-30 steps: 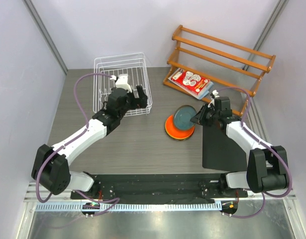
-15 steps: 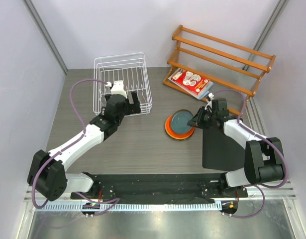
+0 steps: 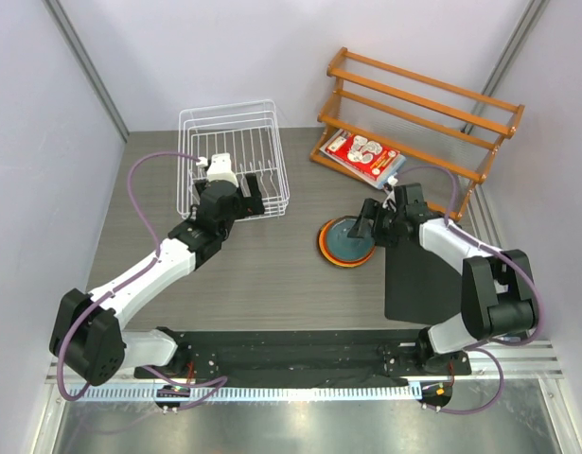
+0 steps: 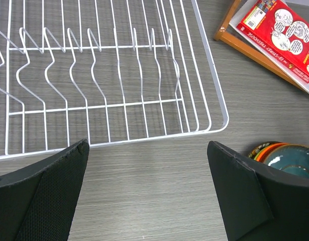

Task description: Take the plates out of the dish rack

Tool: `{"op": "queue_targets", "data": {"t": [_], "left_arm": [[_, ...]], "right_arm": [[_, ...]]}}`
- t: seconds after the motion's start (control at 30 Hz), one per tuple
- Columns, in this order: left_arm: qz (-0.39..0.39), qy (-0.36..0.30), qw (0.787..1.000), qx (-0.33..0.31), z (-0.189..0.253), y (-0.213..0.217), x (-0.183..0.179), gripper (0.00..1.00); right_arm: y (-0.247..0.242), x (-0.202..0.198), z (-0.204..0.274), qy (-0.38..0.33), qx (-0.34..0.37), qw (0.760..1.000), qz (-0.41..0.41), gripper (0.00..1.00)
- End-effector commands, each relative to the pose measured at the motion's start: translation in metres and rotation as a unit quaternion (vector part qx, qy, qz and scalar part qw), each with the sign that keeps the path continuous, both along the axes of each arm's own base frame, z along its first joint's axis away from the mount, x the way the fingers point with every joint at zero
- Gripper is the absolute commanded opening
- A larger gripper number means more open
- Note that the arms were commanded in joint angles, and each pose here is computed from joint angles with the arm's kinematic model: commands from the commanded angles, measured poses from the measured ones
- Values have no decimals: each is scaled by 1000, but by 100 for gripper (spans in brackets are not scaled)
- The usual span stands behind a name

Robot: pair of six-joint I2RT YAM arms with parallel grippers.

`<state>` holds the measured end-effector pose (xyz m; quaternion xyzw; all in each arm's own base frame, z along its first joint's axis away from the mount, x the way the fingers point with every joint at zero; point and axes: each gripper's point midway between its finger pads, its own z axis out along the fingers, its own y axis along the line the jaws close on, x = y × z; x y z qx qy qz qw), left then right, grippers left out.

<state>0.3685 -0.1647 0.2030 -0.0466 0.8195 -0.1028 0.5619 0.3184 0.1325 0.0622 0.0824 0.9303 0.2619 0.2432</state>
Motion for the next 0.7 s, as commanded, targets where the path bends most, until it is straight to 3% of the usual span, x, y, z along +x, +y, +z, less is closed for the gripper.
{"op": "queue_targets", "data": {"t": [0.0,0.2,0.47,0.67], "left_arm": [[18,-30,999,-16,25,4,6,99],[20,-33,999,-9,29,5,7,99],[23,-25,999,1,27,8,5,99],[31,-31,999,22,28,16,4,100]], "right_arm": [[-23,12,28,-49,-89,994,-26,87],[-39,19,67,-118,-137,982,-64,97],[-65,19,92,-161,-175,963,-128,99],[-99,19,96,-205,-218,930,-212,100]]}}
